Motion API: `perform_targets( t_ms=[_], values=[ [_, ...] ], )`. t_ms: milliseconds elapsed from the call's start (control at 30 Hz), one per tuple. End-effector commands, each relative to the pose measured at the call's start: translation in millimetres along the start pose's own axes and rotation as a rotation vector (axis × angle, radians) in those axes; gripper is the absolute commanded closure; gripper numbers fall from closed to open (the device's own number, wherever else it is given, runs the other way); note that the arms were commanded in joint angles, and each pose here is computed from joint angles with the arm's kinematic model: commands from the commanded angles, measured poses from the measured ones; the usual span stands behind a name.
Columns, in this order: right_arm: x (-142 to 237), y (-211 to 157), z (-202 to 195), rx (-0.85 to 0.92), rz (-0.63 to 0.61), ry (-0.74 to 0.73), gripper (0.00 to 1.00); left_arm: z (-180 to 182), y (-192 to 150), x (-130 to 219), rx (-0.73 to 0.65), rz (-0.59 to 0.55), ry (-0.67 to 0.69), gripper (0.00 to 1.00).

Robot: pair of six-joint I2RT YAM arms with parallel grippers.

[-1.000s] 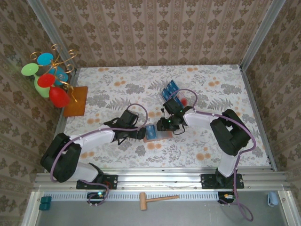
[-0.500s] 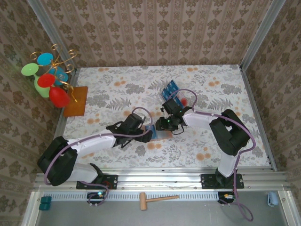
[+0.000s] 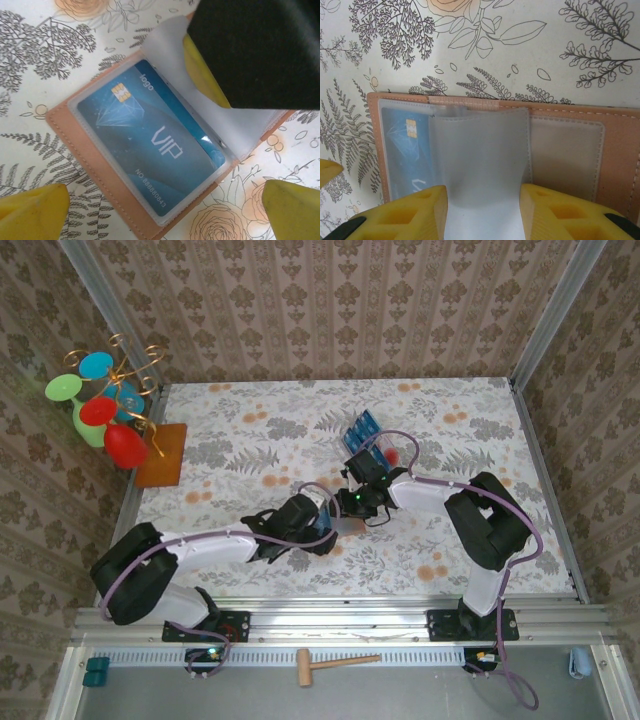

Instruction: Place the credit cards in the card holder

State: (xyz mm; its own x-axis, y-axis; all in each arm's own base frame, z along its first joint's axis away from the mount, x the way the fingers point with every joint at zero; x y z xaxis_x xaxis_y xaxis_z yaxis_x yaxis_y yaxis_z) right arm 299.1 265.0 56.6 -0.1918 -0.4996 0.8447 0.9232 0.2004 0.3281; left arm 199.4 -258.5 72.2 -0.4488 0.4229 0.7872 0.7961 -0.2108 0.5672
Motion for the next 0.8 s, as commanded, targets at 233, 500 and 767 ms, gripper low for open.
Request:
perform_targets(
  t_ms=[233, 500, 767],
  values=[
    [-8.1, -10.3, 0.1, -0.026, 0.033, 0.02, 0.57, -14.1, 18.7, -9.1, -0.075, -0.039, 0.023, 0.0],
    [-7.3, -9.3, 2.0, -0.029, 0.029, 0.028, 0.57, -10.5, 14.2, -18.4, -0.099, -0.01, 0.056, 0.0],
    [-5.9, -11.7, 1.5, -0.032, 0.03, 0.027, 0.57, -2.0, 6.4, -27.6, -0.108, 0.017, 0.106, 0.0]
  ],
)
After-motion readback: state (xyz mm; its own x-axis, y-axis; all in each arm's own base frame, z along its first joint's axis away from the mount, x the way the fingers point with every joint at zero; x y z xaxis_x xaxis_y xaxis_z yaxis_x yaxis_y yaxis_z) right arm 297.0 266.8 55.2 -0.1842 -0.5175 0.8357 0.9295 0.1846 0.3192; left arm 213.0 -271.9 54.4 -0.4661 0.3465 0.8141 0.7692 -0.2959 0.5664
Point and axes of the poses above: each hand's point on the last joint's axis, 136 mm out from that joint toward the fingers, its own x axis back along the fingers, its own z axis along the line the jaws close on, y = z × x, the point moved 3 cm from there along x, back along the fingers, and after that the axes turned 12 degrees about x, right-handed, at the moved point
